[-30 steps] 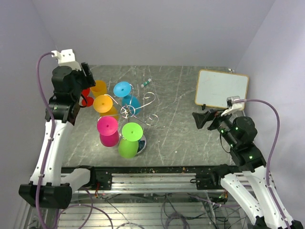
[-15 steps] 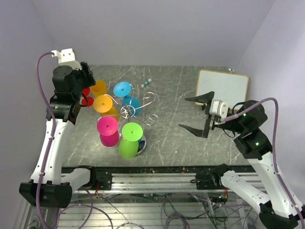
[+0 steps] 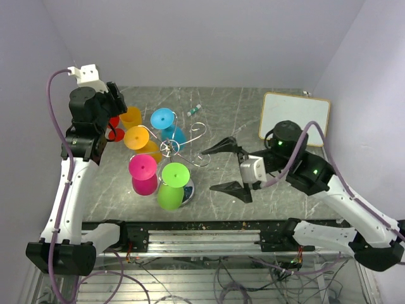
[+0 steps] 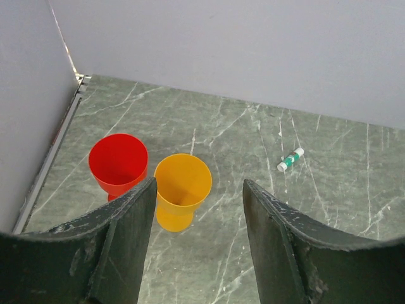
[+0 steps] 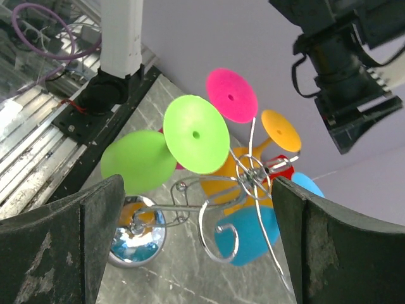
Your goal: Take the wine glass off the wine glass rack
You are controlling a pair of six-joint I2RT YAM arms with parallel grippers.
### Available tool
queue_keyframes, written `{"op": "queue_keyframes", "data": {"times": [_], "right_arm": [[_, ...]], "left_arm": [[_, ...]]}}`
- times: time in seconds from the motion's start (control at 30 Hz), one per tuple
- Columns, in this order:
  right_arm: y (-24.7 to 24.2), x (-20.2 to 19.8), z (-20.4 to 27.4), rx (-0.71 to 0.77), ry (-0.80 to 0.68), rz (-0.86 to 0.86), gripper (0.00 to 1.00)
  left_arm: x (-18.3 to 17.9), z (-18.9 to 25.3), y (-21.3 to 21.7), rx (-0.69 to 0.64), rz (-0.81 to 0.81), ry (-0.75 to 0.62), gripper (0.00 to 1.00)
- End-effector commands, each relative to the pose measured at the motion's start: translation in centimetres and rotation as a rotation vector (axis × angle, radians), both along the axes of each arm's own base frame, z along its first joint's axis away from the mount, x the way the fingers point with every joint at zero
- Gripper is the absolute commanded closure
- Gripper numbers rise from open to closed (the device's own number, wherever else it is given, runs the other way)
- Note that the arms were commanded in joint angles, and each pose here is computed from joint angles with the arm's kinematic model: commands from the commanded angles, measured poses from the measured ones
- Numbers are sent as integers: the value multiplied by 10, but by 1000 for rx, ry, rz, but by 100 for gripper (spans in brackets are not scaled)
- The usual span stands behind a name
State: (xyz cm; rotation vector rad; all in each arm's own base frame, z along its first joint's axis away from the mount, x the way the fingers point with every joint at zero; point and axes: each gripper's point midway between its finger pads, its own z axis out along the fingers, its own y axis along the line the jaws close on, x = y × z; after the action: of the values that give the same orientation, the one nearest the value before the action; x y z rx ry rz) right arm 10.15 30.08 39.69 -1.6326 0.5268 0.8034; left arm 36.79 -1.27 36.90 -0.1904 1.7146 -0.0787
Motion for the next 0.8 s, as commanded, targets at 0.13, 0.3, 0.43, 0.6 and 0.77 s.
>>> {"op": "queue_keyframes", "data": {"times": [0.13, 0.3, 0.43, 0.6, 0.77], "right_arm": [[47, -15, -10, -46, -176, -26, 3], [68, -27, -19, -71, -238, -19, 10], [76, -27, -33, -116, -286, -20, 19], [80, -22, -37, -117, -300, -40, 28], [82, -17, -45, -148, -315, -56, 40]], "left_arm": [[9, 5, 7, -39, -1, -26, 35], [11, 2, 11, -55, 1, -20, 36], [12, 1, 17, -63, 16, -18, 36], [12, 2, 19, -65, 21, -21, 36], [12, 2, 20, -65, 22, -21, 37]]}}
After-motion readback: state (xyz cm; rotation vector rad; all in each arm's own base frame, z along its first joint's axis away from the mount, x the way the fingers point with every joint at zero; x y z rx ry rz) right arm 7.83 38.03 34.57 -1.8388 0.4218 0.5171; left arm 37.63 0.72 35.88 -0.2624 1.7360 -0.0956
